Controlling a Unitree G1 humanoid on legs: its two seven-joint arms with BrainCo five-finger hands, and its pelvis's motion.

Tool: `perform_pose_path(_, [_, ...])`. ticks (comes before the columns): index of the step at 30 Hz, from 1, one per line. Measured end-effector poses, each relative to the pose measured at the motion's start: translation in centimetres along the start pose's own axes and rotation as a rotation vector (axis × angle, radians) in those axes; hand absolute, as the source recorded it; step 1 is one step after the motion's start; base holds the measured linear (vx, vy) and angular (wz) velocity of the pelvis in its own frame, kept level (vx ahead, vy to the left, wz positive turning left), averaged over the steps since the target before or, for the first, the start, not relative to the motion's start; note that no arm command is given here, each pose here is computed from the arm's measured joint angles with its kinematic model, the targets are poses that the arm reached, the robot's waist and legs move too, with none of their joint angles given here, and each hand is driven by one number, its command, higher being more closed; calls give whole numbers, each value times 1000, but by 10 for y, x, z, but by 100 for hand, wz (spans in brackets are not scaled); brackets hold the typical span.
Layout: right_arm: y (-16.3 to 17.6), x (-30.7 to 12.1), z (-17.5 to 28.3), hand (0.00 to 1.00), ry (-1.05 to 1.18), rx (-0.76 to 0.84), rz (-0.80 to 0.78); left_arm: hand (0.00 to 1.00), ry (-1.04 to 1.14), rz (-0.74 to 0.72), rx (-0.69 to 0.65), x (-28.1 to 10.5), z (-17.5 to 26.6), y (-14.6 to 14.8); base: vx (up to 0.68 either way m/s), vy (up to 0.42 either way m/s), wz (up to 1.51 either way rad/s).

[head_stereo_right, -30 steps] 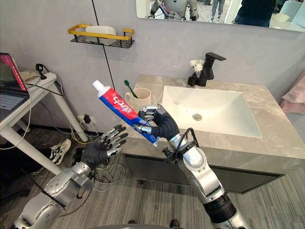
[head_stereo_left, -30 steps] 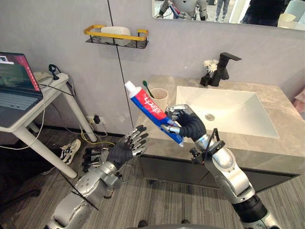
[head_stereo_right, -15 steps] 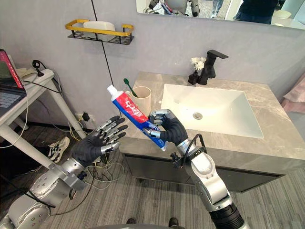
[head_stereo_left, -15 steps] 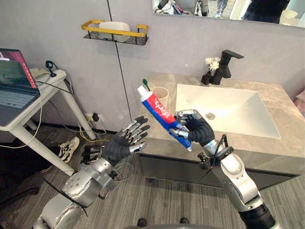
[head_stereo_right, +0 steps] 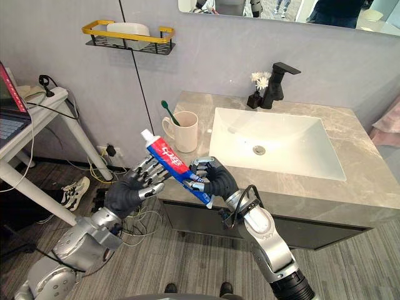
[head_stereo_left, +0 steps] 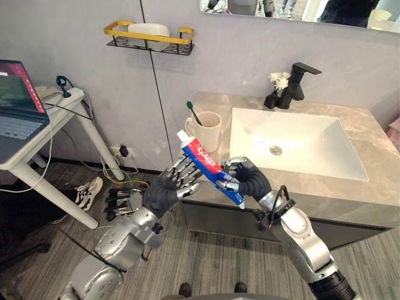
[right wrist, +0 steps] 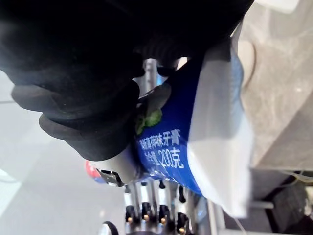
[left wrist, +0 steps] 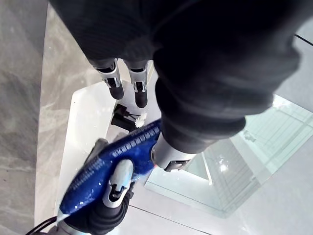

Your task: Organize washtable

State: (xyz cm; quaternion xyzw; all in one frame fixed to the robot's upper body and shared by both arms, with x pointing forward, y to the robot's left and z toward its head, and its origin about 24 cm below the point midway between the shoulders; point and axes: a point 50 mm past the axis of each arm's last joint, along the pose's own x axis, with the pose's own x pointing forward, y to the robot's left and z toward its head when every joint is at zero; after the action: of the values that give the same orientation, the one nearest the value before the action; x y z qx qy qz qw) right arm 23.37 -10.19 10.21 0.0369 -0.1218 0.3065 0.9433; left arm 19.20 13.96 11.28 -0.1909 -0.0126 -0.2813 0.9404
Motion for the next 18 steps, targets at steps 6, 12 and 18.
perform_pose_path(6, [1,1,-4,100,6,14,-10,0,-15,3,-106,9,-10,-5,0,0,0])
perform_pose_path(12, [2,2,-8,100,12,15,-12,0,-27,-22,-155,21,-13,-12,0,0,0])
perform_pose_path(18, [4,2,-10,100,10,16,-7,0,-30,-54,-164,30,-13,-18,0,0,-4])
